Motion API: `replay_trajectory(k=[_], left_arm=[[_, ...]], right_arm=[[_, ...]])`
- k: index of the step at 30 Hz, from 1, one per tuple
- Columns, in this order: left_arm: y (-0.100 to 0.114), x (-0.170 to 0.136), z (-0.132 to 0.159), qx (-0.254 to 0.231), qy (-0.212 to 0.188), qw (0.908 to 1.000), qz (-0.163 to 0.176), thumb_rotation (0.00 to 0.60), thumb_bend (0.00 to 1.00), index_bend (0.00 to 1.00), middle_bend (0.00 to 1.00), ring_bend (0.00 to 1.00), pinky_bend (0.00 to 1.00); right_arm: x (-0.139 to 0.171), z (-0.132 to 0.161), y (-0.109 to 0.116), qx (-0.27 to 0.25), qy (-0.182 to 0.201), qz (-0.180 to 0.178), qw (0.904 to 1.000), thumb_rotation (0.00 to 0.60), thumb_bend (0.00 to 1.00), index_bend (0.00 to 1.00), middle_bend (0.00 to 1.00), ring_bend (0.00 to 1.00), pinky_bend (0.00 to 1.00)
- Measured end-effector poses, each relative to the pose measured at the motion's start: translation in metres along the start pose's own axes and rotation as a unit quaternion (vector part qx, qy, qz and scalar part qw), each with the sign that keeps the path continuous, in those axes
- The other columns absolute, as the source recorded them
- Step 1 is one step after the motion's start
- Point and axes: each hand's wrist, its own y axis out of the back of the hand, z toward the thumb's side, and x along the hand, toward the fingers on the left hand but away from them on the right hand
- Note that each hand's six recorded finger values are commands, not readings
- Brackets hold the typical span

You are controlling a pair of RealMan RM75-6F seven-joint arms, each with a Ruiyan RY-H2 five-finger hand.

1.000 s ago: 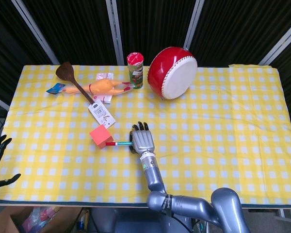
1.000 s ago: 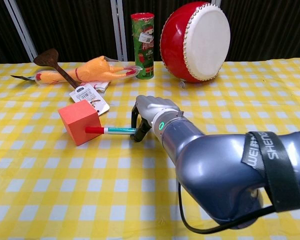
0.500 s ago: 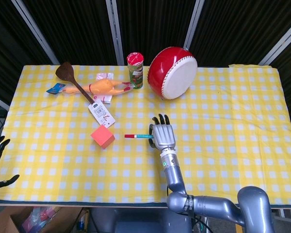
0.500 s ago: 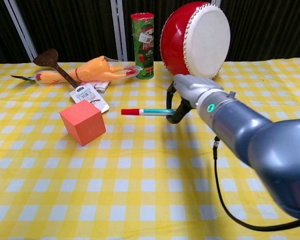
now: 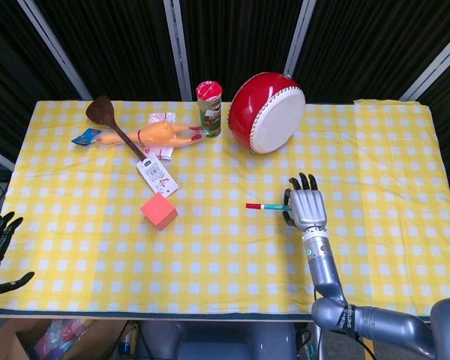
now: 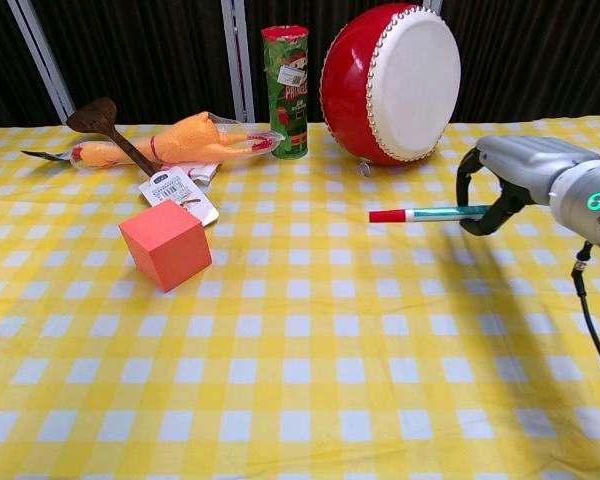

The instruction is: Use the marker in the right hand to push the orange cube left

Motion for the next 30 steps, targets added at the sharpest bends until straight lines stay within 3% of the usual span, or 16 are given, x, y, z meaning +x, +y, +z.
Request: replay_trajectory(k=[8, 13, 17, 20, 30], left_arm=[[-0.002, 0.001, 0.000, 0.005, 0.004, 1.0000, -0.001, 0.600, 0.00, 0.00, 0.00, 0.00, 0.00], [-0.002, 0.002, 0.000, 0.007, 0.007, 0.9999, -0.001, 0.600, 0.00, 0.00, 0.00, 0.00, 0.00], [-0.002, 0.002, -0.001, 0.007, 0.012, 0.9999, 0.000, 0.600, 0.00, 0.00, 0.00, 0.00, 0.00], [-0.002, 0.002, -0.001, 0.007, 0.012, 0.9999, 0.002, 0.600, 0.00, 0.00, 0.00, 0.00, 0.00], [0.002, 0.001, -0.004, 0.005, 0.016, 0.9998, 0.010, 0.600, 0.00, 0.00, 0.00, 0.00, 0.00]], right_arm=[[0.001, -0.043, -0.012, 0.008, -0.023, 0.021, 0.9995, 0.600, 0.55, 0.61, 0.20, 0.00, 0.00], [0.004, -0.056, -0.020, 0.013, -0.031, 0.034, 0.9989, 0.600, 0.55, 0.42, 0.16, 0.00, 0.00], [0.006, -0.059, -0.021, 0.023, -0.031, 0.037, 0.9986, 0.600, 0.55, 0.17, 0.06, 0.00, 0.00], [0.009, -0.060, -0.020, 0.039, -0.031, 0.037, 0.9981, 0.600, 0.55, 0.09, 0.03, 0.00, 0.00], [0.035, -0.067, -0.006, 0.033, -0.039, 0.030, 0.9982, 0.600, 0.55, 0.07, 0.03, 0.00, 0.00]])
